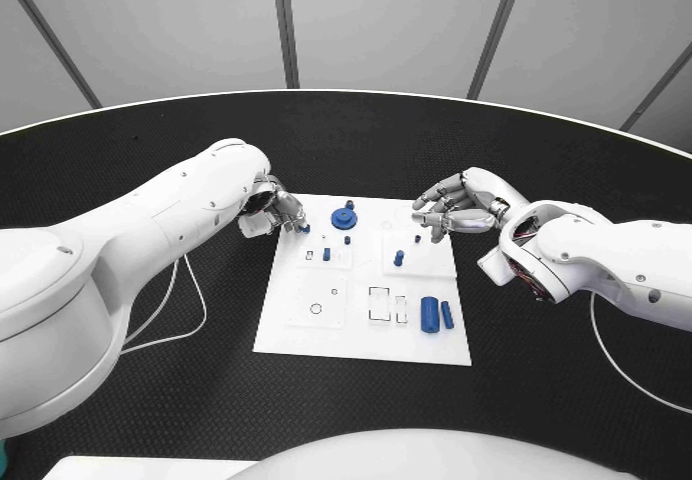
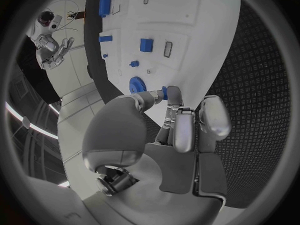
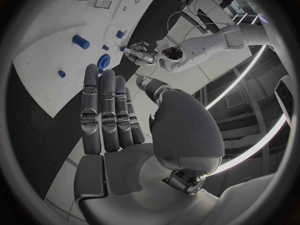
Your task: Assemble the parts on the task board
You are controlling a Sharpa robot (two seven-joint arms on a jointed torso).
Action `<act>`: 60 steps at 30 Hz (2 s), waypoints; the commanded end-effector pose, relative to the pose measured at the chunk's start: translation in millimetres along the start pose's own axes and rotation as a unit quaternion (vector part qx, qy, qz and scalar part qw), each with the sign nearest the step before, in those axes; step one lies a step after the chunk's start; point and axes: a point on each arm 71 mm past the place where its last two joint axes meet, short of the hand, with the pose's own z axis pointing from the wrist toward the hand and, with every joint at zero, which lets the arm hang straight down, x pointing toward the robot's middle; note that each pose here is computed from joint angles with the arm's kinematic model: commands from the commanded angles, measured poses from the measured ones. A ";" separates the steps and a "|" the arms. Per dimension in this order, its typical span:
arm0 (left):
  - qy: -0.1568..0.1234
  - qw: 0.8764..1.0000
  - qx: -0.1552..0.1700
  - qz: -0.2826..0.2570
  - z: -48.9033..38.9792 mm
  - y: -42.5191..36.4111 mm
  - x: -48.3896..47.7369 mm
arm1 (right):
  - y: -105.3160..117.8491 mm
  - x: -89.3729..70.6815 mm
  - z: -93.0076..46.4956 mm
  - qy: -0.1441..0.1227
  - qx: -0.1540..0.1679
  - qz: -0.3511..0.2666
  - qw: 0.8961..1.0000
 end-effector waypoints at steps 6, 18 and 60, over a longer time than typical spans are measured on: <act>0.009 1.000 0.018 -0.019 -1.4 2.0 1.2 | -1.4 -1.3 0.2 -0.001 0.002 -0.001 1.000; 0.029 0.998 0.034 -0.033 -9.1 14.0 5.1 | -4.8 -4.9 -0.1 -0.005 0.005 -0.003 1.000; 0.009 0.991 0.085 0.102 -19.8 5.5 38.4 | -6.2 -7.5 -2.1 -0.009 0.005 -0.003 1.000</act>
